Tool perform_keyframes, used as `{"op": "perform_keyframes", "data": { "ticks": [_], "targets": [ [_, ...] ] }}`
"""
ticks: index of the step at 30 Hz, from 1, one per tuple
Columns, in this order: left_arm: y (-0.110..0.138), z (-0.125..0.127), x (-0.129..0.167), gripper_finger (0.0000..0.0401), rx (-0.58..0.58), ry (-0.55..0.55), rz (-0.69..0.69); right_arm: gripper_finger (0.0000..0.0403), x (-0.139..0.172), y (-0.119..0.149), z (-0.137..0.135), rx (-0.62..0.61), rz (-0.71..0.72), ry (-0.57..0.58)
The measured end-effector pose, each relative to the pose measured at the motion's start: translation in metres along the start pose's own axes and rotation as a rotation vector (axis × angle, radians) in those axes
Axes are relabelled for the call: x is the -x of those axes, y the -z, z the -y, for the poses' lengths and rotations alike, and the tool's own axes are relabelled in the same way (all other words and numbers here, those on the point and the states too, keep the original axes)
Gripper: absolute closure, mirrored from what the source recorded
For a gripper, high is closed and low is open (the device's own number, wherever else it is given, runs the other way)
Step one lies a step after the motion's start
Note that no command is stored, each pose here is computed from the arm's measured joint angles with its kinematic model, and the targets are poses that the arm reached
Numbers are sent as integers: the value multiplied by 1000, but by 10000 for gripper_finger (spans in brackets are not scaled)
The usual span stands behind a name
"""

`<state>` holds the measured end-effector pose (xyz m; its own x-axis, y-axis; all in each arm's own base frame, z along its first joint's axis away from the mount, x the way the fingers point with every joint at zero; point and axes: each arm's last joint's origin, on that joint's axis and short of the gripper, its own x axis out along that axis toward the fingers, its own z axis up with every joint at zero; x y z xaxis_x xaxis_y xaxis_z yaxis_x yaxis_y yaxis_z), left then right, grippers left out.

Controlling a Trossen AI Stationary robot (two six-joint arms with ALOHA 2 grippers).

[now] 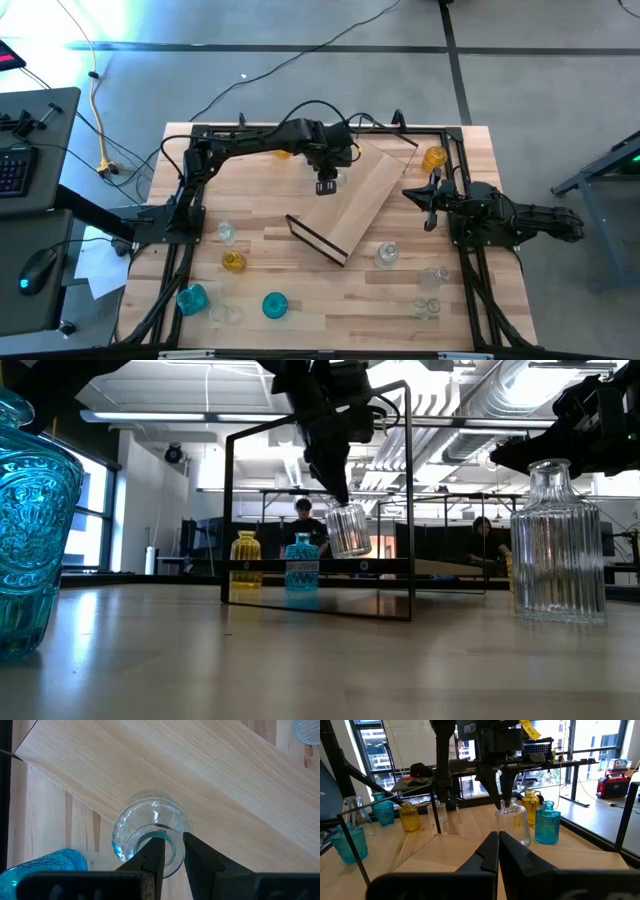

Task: Sort vases onto shelf
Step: Put the top left transparent vase on the shelf

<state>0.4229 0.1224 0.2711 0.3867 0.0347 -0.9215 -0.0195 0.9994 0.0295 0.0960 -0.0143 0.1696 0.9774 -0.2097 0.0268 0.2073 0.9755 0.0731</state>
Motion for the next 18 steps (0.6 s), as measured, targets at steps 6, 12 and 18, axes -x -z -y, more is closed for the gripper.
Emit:
{"op": "perform_keyframes", "data": {
  "ticks": [6, 12, 18],
  "targets": [
    [0, 0, 0, 345, -7, 0, -1, 402, 0, 0, 0, 0, -1, 0],
    [0, 0, 0, 345, -7, 1, -1, 402, 0, 0, 0, 0, 0, 0],
    [0, 0, 0, 345, -7, 8, 0, 402, 0, 0, 0, 0, 0, 0]
  ]
}}
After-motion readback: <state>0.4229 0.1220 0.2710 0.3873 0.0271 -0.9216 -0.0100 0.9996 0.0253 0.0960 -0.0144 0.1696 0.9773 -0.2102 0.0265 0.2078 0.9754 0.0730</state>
